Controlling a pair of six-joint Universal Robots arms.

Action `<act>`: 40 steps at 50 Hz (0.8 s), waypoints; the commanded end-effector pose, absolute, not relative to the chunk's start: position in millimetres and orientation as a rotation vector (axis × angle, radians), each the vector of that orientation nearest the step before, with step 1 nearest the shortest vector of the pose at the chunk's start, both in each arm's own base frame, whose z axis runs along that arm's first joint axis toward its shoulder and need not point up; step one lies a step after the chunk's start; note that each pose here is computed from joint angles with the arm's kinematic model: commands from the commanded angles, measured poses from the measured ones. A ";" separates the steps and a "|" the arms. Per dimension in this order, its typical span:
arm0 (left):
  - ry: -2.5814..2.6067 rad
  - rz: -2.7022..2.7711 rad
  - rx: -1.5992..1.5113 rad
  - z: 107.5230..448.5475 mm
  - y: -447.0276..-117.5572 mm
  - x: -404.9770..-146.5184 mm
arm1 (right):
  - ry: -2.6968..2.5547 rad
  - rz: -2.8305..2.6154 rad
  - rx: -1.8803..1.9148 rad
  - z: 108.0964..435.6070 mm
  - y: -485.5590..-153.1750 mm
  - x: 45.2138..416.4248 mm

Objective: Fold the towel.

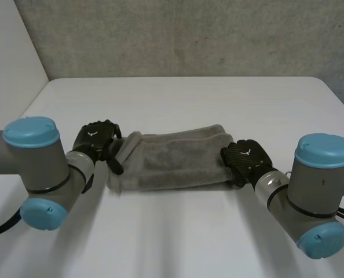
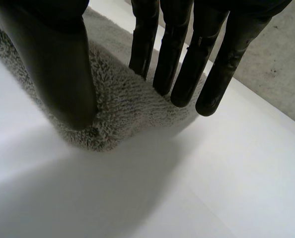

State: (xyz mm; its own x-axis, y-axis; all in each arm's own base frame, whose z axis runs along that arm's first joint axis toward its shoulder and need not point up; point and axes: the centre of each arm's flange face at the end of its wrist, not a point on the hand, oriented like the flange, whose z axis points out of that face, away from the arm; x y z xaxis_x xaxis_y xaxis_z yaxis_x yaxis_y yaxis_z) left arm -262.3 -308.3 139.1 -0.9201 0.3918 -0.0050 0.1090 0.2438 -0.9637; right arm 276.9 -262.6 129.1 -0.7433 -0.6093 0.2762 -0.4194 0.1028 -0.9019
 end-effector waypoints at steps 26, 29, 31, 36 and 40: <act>-2.231 1.769 -0.469 165.9 -286.4 -259.3 | 2.384 -1.684 -0.989 142.9 -280.9 224.2; -2.226 1.771 -0.471 168.6 -282.7 -258.6 | 2.382 -1.751 -1.070 156.5 -288.9 212.3; -2.223 1.774 -0.470 170.3 -281.4 -258.1 | 2.362 -1.777 -1.138 162.8 -290.3 212.0; -2.199 1.798 -0.463 179.3 -280.2 -258.0 | 2.269 -1.834 -1.258 188.0 -288.7 227.8; -2.169 1.833 -0.453 190.7 -279.4 -257.4 | 2.068 -1.827 -1.340 214.3 -261.4 276.5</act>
